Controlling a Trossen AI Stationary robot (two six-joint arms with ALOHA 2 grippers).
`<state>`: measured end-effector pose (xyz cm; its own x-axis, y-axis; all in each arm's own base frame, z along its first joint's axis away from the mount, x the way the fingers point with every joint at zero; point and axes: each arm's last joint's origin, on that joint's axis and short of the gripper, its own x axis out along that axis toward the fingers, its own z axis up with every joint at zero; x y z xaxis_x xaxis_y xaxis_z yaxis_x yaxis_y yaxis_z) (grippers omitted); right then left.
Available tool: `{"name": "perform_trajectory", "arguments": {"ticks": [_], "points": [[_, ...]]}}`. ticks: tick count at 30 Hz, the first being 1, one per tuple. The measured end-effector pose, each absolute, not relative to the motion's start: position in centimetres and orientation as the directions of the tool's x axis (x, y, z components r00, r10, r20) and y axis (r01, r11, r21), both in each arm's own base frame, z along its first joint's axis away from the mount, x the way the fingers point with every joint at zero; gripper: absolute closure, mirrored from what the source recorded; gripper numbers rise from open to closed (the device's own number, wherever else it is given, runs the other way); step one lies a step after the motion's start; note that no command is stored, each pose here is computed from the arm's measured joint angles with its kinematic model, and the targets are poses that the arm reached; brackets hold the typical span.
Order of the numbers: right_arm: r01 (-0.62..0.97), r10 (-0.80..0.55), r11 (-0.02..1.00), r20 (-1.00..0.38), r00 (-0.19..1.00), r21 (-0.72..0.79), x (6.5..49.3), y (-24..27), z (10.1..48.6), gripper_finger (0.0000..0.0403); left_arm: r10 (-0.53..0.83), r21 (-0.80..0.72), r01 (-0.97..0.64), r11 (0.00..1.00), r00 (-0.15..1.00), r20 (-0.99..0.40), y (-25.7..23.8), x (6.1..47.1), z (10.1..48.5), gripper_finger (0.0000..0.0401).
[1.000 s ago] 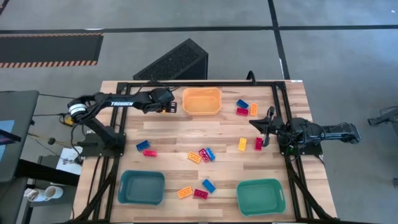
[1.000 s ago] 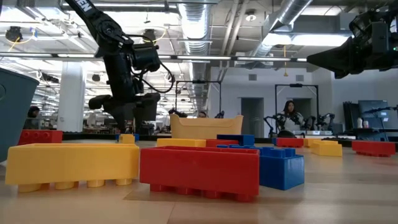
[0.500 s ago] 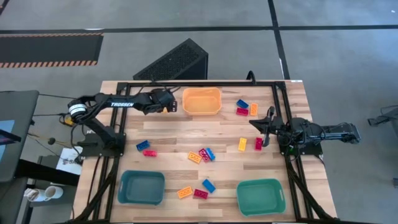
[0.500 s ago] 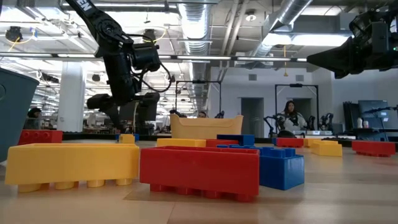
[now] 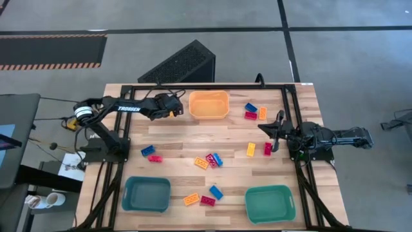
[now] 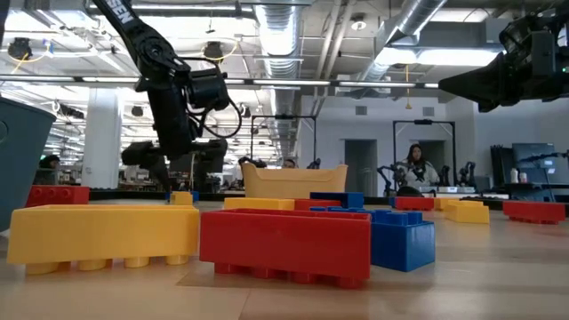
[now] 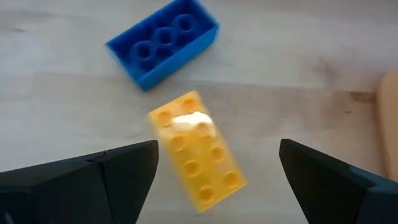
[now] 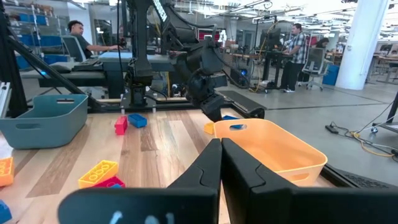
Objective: Sort & place blocks by color
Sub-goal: Put the yellow game piece into the yellow bin
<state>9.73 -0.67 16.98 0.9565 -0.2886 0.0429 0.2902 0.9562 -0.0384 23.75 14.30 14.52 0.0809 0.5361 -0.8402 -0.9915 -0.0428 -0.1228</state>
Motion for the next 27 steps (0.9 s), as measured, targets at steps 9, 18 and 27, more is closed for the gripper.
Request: {"name": "perform_trajectory", "arguments": {"ticks": [9,18,27], "points": [[0.287,-0.286,0.957,0.042,0.957,-0.039,9.7,-0.7,17.0,0.0376,0.494,-0.050,-0.997,-0.052,0.017,-0.869,14.4,24.2,11.9,0.0083],[0.288,-0.286,0.957,0.042,0.957,-0.039,9.7,-0.7,17.0,0.0376,0.515,-0.017,-1.000,0.015,0.023,-0.857,13.2,24.8,12.0,0.0086],[0.288,-0.287,0.957,0.042,0.957,-0.039,9.7,-0.7,17.0,0.0376,0.484,-0.001,-0.999,0.043,0.022,-0.875,13.0,24.7,12.0,0.0188]]}}
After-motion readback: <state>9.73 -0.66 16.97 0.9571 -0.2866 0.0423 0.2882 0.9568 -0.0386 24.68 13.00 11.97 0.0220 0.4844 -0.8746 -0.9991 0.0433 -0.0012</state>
